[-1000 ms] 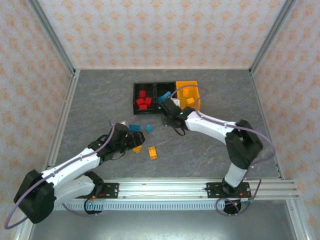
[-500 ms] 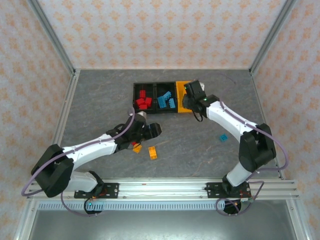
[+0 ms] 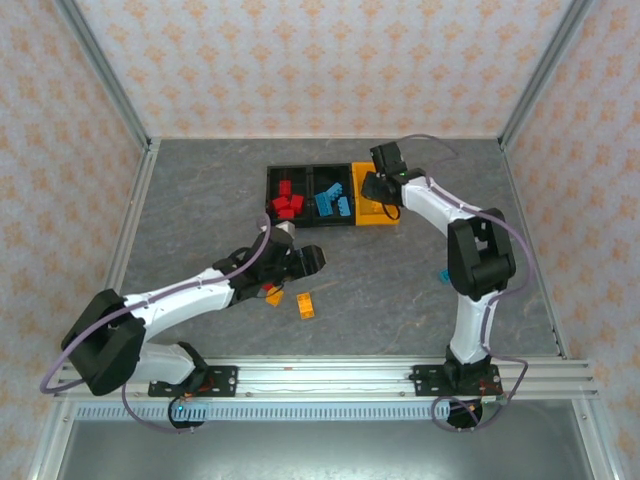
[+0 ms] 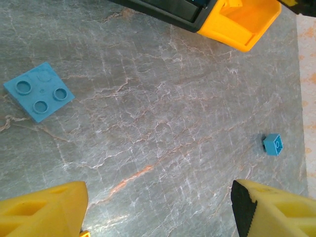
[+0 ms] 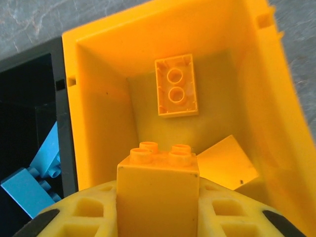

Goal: Sort the legos into containers by color
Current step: Place the lego in the container, then pick up the lego from the middle-right of the table.

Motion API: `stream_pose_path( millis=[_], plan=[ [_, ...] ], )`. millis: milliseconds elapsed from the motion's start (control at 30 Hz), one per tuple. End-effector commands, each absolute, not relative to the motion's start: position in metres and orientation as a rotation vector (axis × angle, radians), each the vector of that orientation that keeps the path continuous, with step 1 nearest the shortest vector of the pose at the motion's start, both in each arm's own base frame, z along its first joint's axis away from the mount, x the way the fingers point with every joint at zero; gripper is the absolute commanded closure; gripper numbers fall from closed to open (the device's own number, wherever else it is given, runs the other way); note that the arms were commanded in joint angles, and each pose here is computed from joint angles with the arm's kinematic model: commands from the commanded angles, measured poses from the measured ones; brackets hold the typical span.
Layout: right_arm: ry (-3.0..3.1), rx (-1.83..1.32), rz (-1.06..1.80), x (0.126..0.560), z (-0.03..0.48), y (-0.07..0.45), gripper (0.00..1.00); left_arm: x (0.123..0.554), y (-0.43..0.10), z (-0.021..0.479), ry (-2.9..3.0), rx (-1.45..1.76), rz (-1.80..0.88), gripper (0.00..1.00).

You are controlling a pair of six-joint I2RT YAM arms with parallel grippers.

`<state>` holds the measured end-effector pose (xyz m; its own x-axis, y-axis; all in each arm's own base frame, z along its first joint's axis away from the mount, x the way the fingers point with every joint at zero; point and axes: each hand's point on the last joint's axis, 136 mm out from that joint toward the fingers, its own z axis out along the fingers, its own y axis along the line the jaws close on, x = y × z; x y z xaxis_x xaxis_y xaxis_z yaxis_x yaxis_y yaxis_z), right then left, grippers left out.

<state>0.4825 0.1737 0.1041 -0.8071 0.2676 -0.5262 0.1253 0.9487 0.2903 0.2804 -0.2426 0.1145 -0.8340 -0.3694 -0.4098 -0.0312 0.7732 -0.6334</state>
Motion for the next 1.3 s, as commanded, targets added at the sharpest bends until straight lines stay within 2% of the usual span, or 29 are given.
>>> stream_pose_path(
  millis=[0, 233, 367, 500, 667, 833, 967, 1100, 1267],
  plan=[
    [2.497, 0.259, 0.385, 0.491, 0.108, 0.183, 0.67, 0.276, -0.232, 0.11, 2.436, -0.323, -0.814, 0.22],
    [2.503, 0.269, 0.39, 0.491, 0.103, 0.184, 0.62, 0.274, -0.228, 0.107, 2.444, -0.328, -0.788, 0.22],
    [2.506, 0.278, 0.382, 0.49, 0.104, 0.183, 0.54, 0.274, -0.227, 0.107, 2.443, -0.333, -0.785, 0.22],
    [2.473, 0.275, 0.388, 0.488, 0.121, 0.181, 0.47, 0.273, -0.222, 0.11, 2.436, -0.34, -0.76, 0.22],
    [2.421, 0.267, 0.388, 0.477, 0.155, 0.175, 0.46, 0.274, -0.214, 0.116, 2.419, -0.339, -0.729, 0.22],
    [2.4, 0.286, 0.362, 0.447, 0.178, 0.159, 0.38, 0.279, -0.21, 0.124, 2.411, -0.274, -0.701, 0.21],
    [2.403, 0.387, 0.242, 0.418, 0.179, 0.127, 0.32, 0.287, -0.226, 0.136, 2.42, -0.059, -0.668, 0.19],
    [2.433, 0.598, 0.128, 0.383, 0.158, 0.08, 0.22, 0.298, -0.255, 0.148, 2.4, 0.182, -0.622, 0.18],
    [2.485, 0.866, 0.072, 0.338, 0.117, 0.032, 0.21, 0.301, -0.298, 0.158, 2.362, 0.395, -0.625, 0.17]
  ],
)
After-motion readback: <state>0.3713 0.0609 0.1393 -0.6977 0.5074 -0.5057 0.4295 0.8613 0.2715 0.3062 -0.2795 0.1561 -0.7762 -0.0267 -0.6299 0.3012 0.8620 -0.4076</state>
